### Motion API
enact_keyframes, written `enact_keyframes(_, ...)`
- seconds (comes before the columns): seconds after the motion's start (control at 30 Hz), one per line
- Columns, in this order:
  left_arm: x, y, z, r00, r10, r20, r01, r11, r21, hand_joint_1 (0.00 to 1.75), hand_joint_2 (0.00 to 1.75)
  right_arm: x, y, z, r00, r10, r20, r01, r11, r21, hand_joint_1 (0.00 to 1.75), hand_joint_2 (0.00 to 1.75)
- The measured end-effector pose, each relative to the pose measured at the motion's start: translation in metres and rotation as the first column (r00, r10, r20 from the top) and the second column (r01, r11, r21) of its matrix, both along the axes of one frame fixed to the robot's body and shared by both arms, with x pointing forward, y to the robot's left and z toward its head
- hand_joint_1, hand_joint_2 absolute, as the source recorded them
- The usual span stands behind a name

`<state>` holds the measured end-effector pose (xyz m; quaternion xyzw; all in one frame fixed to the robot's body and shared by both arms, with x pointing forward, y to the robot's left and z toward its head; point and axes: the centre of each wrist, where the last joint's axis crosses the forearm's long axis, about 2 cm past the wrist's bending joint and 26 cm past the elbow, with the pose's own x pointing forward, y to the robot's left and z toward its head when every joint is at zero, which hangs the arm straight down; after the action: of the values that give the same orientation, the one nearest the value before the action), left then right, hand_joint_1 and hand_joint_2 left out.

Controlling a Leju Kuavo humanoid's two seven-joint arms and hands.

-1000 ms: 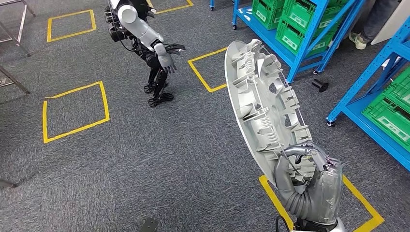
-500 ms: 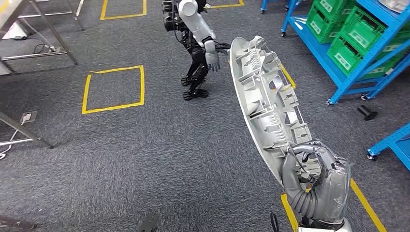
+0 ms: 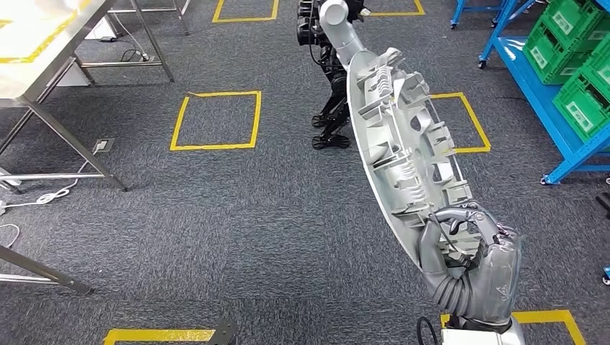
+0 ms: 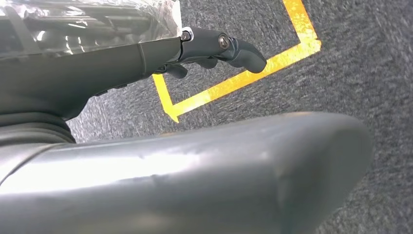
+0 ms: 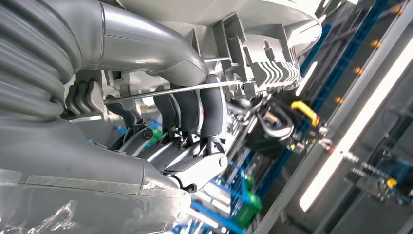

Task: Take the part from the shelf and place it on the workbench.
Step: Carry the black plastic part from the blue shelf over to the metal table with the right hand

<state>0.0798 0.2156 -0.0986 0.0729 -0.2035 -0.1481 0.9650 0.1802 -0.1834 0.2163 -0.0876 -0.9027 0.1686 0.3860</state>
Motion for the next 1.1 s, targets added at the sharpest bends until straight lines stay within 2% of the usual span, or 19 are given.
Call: enact_keyframes(1.1,0.0021,-0.0010,0.0007,1.000,-0.020,0.000,0.020,1.000,0.005,0.00,1.75,-0.0021,-0.0021,-0.0008,1.000,-0.002,0.004,0.002,1.000,-0.010,1.75,1.75)
